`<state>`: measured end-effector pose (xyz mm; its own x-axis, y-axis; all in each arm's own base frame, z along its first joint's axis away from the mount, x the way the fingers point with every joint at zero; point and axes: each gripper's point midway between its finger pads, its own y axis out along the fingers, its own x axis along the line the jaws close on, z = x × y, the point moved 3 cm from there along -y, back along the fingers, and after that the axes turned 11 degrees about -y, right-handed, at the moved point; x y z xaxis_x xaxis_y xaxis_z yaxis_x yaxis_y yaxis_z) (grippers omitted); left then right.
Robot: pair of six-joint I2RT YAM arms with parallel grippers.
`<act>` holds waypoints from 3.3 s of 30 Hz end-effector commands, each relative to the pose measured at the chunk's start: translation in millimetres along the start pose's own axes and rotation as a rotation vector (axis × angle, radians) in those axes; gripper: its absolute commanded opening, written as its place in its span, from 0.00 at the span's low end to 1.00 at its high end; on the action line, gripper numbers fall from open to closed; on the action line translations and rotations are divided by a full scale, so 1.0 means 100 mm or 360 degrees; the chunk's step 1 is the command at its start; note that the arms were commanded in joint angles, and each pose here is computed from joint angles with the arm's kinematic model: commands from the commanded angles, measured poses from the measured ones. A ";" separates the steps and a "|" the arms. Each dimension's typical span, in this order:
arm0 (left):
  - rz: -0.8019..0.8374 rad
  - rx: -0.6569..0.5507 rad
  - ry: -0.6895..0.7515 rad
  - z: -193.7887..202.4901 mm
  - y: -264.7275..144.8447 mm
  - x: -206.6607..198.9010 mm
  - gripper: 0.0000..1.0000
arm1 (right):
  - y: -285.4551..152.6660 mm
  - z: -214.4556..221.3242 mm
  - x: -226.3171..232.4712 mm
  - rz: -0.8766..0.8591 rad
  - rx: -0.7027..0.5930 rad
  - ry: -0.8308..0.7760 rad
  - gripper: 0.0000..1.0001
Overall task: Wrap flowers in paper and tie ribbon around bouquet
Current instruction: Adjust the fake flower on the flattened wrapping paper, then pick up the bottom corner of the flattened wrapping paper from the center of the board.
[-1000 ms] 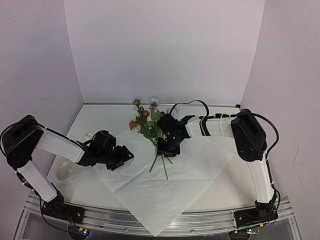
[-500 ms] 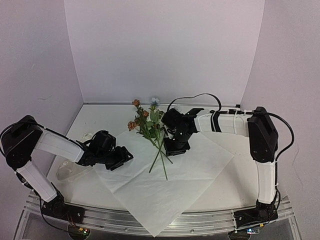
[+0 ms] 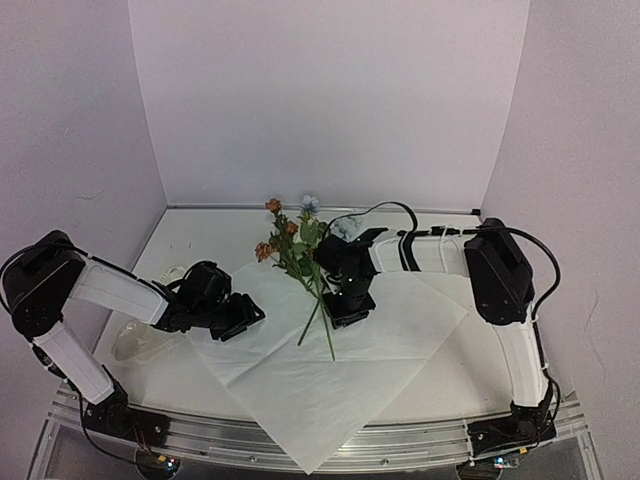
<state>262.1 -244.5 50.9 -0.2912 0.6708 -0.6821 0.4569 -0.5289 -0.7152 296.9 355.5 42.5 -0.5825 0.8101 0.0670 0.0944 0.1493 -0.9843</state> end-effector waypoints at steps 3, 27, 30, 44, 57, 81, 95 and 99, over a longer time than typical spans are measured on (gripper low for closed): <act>-0.0016 0.0010 -0.0082 0.01 0.02 0.05 0.60 | -0.13 0.00 0.09 0.0001 -0.0014 -0.0014 0.08; -0.0031 -0.0019 -0.0173 -0.01 0.08 0.11 0.56 | -0.29 0.47 0.49 -0.0227 0.0060 0.0206 0.04; -0.0016 -0.0015 -0.0150 -0.02 0.07 0.07 0.55 | -0.41 0.46 0.48 -0.0232 0.0018 0.0160 0.14; 0.0151 -0.0045 0.0223 0.02 -0.43 -0.53 0.70 | -1.05 1.09 0.57 -0.0158 -0.0161 -0.0120 0.72; -0.0027 -0.0348 0.0181 -0.29 -1.07 -0.19 0.77 | -0.87 1.78 1.90 0.0043 -0.0219 -0.1348 0.86; -0.0042 -0.0609 0.0144 -0.88 -1.66 -0.27 0.76 | -0.18 2.16 2.56 0.0128 0.0009 -0.1587 0.80; -0.0002 -0.0568 0.0184 -0.86 -1.61 -0.34 0.67 | -0.66 1.85 2.29 0.0147 -0.0159 -0.1581 0.00; 0.0038 -0.0547 0.0179 -0.84 -1.61 -0.37 0.64 | -0.85 1.63 2.09 0.0174 -0.0187 -0.1568 0.00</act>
<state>262.2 -133.3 181.4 -0.2483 0.7493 -0.6139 0.6909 -0.3072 -0.6544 3.1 425.9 69.6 -0.9825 -0.0217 -0.1848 0.1797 0.1468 -0.9727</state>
